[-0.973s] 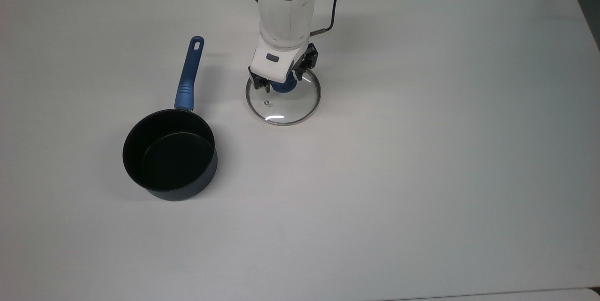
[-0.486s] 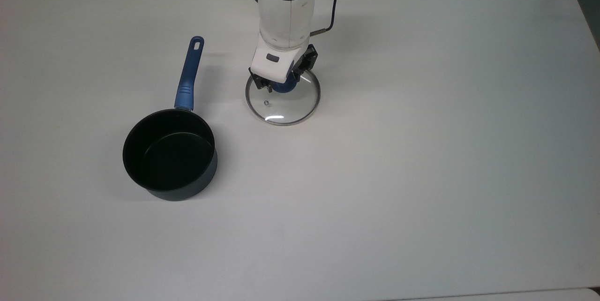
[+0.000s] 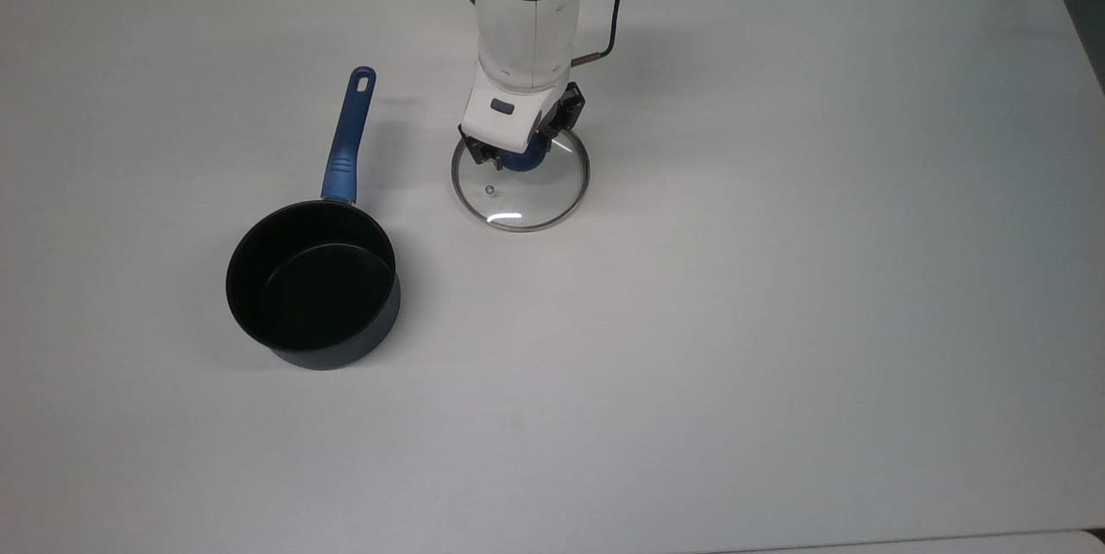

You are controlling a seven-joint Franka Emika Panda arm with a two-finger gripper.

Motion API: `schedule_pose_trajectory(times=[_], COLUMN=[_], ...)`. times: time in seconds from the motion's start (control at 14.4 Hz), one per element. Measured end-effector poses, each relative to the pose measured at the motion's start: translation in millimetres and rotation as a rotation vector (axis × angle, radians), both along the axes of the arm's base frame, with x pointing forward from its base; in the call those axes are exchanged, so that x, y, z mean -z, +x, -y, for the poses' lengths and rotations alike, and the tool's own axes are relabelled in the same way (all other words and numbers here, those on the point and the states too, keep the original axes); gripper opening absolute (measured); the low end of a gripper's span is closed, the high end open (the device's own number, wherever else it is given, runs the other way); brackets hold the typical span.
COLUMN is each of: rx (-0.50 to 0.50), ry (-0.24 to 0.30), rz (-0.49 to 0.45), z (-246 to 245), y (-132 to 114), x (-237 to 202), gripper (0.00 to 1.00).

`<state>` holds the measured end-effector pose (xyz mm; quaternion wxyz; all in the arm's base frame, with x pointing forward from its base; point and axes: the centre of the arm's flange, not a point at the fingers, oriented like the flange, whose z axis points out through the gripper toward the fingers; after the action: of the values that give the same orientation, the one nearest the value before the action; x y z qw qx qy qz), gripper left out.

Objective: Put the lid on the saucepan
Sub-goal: 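Lift the glass lid and carry it over the navy saucepan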

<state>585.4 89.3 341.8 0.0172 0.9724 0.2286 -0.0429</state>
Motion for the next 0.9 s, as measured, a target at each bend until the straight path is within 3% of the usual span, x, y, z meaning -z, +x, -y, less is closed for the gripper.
schedule_pose_trajectory(times=[0.35, 0.9], rx=[0.0, -0.006], ry=[0.001, 0.012], rz=[0.006, 0.072], z=[0, -4], y=[1, -1], x=[-3, -62], gripper=[0.61, 0.61])
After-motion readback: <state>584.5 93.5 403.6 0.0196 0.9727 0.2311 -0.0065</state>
